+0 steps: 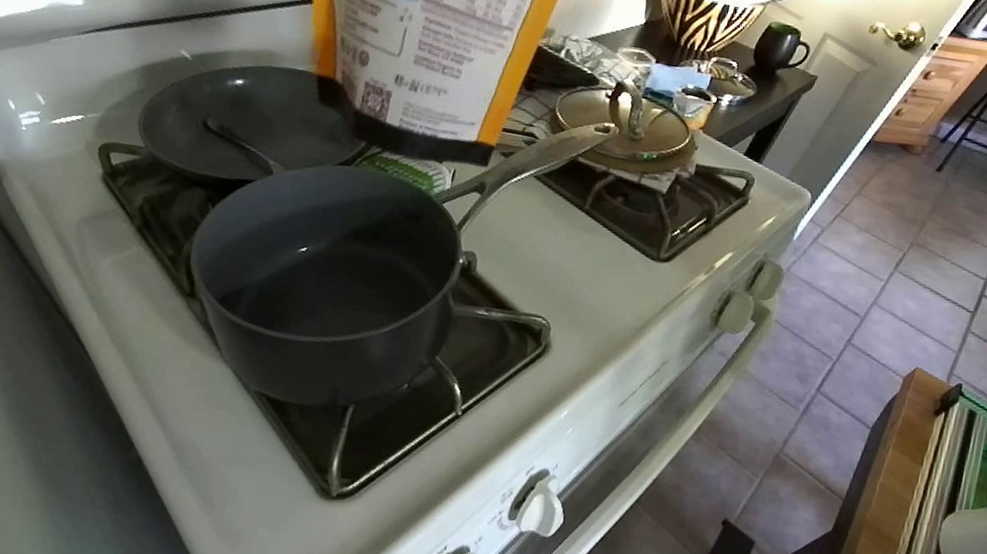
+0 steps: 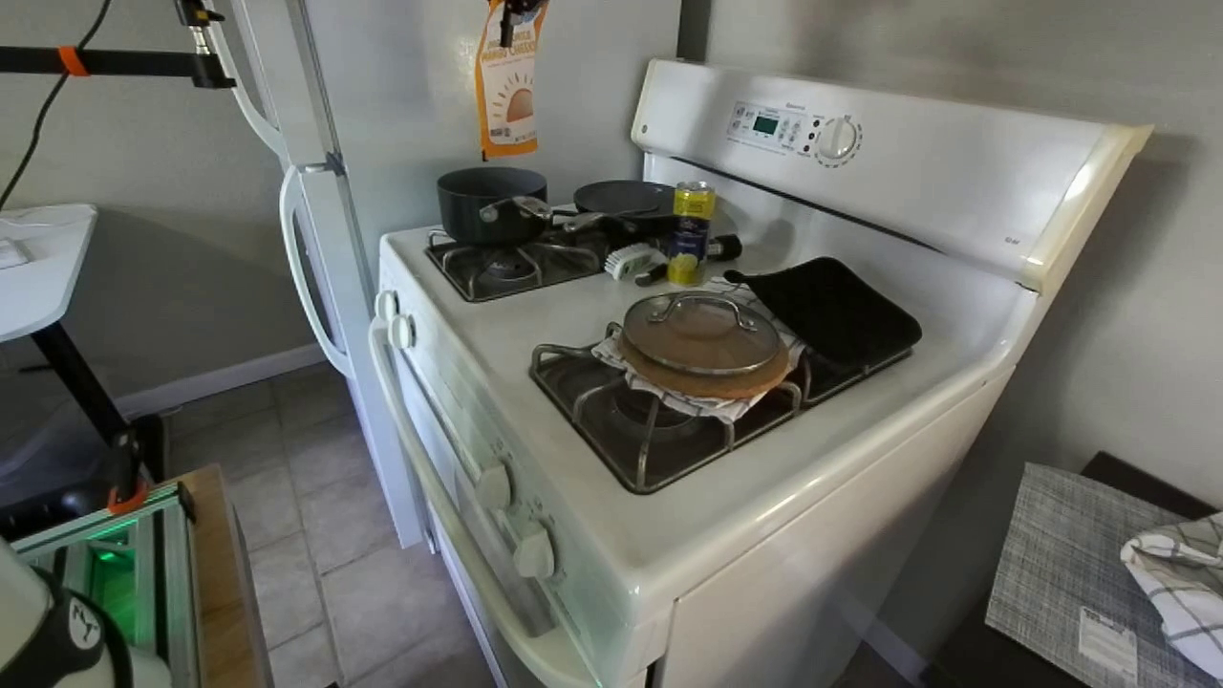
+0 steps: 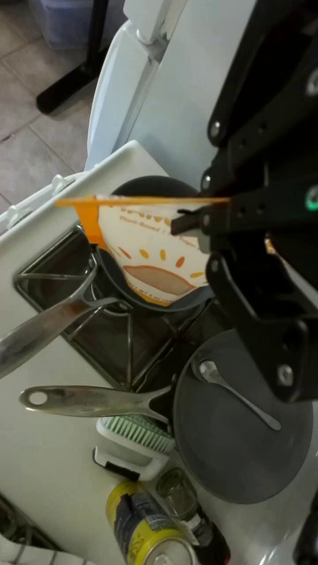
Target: Pick up the white and orange object from the gray pan and put it in the gray pot
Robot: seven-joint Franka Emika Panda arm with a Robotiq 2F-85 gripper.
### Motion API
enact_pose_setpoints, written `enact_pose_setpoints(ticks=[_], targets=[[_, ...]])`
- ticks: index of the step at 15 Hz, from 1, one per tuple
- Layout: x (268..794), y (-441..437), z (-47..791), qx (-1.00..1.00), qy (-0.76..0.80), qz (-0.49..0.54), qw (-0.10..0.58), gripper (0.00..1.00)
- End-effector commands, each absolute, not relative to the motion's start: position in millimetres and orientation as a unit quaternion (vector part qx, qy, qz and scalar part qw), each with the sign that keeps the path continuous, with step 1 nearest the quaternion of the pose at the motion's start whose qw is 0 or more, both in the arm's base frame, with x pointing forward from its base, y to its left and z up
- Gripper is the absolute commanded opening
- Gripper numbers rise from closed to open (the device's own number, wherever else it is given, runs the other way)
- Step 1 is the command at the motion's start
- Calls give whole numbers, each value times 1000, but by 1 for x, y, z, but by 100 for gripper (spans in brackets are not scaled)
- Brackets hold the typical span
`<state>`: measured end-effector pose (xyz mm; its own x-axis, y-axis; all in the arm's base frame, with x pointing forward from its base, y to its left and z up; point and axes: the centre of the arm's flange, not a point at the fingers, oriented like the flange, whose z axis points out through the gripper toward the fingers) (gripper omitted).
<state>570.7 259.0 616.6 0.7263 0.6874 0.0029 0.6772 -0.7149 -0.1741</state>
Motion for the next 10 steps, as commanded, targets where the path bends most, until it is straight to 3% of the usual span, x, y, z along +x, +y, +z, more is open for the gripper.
enact_pose_setpoints(ticks=[1, 10], targets=[[605, 310, 598, -919, -389, 20, 57, 0], [585, 351, 575, -913, -395, 61, 83, 0]])
